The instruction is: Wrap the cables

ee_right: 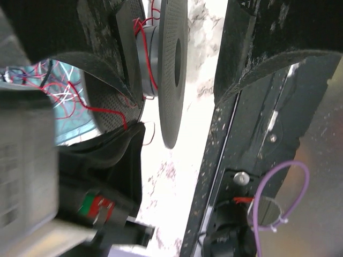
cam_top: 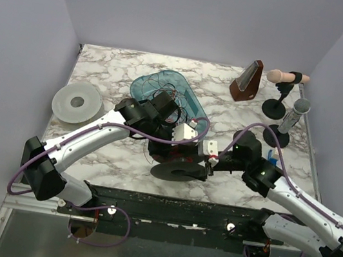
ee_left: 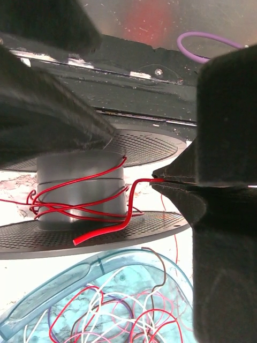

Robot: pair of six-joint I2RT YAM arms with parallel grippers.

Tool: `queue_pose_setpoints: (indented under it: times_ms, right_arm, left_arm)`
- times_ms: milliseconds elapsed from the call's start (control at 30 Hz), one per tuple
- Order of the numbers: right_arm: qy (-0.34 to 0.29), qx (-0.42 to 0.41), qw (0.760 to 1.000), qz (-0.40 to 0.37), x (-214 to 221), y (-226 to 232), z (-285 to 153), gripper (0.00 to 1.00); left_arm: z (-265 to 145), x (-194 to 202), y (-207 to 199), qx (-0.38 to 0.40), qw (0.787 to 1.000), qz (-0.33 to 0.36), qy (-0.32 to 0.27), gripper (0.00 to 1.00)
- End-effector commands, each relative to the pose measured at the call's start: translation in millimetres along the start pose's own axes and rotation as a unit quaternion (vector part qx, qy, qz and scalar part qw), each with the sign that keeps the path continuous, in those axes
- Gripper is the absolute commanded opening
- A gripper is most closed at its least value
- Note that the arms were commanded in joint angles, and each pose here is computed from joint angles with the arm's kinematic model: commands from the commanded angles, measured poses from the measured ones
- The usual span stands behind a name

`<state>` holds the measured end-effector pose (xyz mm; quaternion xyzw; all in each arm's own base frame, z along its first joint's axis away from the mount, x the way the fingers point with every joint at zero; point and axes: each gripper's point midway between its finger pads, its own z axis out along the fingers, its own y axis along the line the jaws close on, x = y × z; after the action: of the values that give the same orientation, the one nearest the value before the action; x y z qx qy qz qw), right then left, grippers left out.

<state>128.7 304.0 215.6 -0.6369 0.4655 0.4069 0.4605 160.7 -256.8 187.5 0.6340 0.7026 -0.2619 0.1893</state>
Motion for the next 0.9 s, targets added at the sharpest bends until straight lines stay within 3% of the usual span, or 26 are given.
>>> queue_pose_setpoints:
  times_ms: [0,200,367,467,600,767,867]
  right_arm:
    - [-0.047,0.034,0.998,0.021,-22.4,-7.3,-6.4,0.64]
    - [-0.092,0.075,0.985,0.123,-31.3,-20.4,-27.7,0.64]
    - [-0.127,0.164,0.947,0.244,-37.0,-62.2,-54.2,0.66]
    - [-0.130,0.143,0.936,0.295,-44.1,-72.0,-46.6,0.69]
    - [-0.122,0.119,0.938,0.302,-45.0,-78.9,-38.0,0.74]
    - [-0.107,0.090,0.940,0.312,-35.2,-78.3,-28.6,0.62]
    - [-0.100,0.068,0.936,0.331,-26.9,-74.8,-22.2,0.59]
  left_arm:
    - [5.6,-2.2,-3.8,0.011,1.000,-0.002,-0.009,0.00]
    - [2.8,-4.2,-3.9,0.009,1.000,-0.002,-0.011,0.00]
    - [2.6,-3.4,-5.7,0.011,1.000,0.000,-0.012,0.00]
    - [2.0,-3.8,-5.0,0.009,1.000,0.002,-0.011,0.00]
    - [1.3,-4.9,-4.2,0.008,1.000,0.002,-0.013,0.00]
    - [-0.2,-7.8,-3.5,0.006,1.000,0.005,-0.015,0.00]
    - [-1.1,-9.2,-2.0,0.003,1.000,0.005,-0.016,0.00]
